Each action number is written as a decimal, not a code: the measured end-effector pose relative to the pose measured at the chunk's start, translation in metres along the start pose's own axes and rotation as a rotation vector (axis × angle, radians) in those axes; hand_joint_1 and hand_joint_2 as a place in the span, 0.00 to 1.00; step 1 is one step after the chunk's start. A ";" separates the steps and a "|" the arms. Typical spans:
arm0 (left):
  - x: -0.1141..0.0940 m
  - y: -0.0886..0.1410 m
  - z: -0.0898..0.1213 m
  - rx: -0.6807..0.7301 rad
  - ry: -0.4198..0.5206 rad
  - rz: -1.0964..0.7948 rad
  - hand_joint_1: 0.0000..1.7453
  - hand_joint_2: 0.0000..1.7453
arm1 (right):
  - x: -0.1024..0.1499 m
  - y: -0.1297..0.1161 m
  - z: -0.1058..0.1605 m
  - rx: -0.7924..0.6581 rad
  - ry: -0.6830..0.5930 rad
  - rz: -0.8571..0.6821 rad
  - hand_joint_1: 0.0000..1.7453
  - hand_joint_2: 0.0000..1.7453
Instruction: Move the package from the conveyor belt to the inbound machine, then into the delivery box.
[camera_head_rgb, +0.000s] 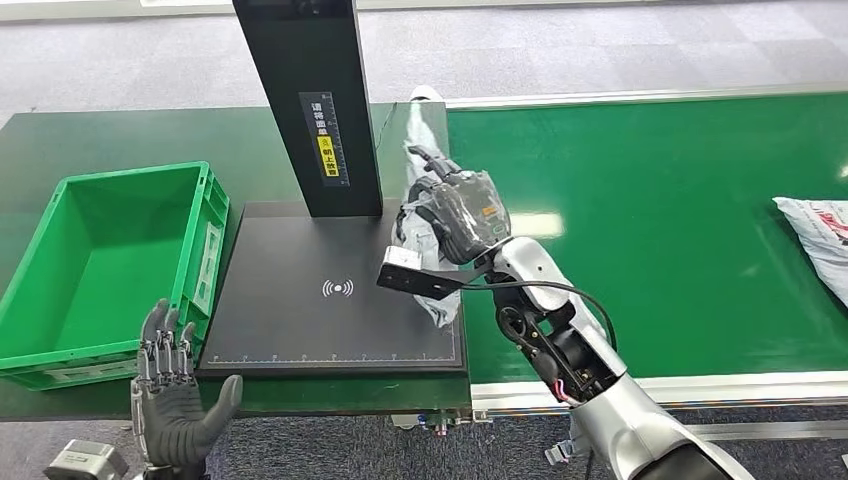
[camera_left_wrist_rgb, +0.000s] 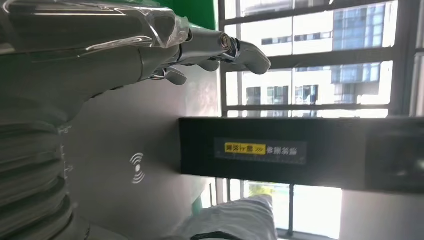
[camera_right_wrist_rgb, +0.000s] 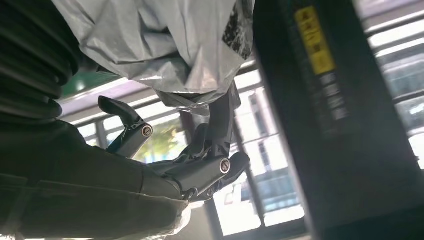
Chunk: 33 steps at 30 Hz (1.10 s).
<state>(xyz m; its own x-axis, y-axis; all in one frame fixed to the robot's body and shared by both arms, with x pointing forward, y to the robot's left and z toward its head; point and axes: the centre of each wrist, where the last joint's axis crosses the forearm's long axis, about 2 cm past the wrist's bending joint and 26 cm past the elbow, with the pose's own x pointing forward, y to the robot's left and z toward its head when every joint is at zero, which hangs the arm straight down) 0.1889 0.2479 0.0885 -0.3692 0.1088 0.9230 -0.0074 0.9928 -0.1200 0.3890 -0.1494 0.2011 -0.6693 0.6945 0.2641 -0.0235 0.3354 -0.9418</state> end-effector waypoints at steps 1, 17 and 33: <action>0.000 0.001 -0.001 0.008 -0.006 -0.001 0.00 1.00 | 0.004 0.002 -0.002 0.028 -0.028 -0.035 1.00 1.00; -0.001 0.006 -0.013 0.138 -0.019 0.029 0.00 1.00 | 0.051 0.097 -0.005 0.760 -0.173 -0.185 1.00 1.00; -0.007 -0.004 -0.023 0.151 -0.014 0.084 0.00 1.00 | 0.041 0.105 0.007 0.328 -0.180 -0.213 0.00 1.00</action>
<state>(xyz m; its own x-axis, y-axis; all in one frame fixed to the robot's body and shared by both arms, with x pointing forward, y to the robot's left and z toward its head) 0.2127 0.2447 0.0913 -0.3869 0.1889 0.9026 -0.1153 0.9612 -0.2506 0.3539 -0.0900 0.1114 -0.7419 0.5000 0.4468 -0.3907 0.2191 -0.8940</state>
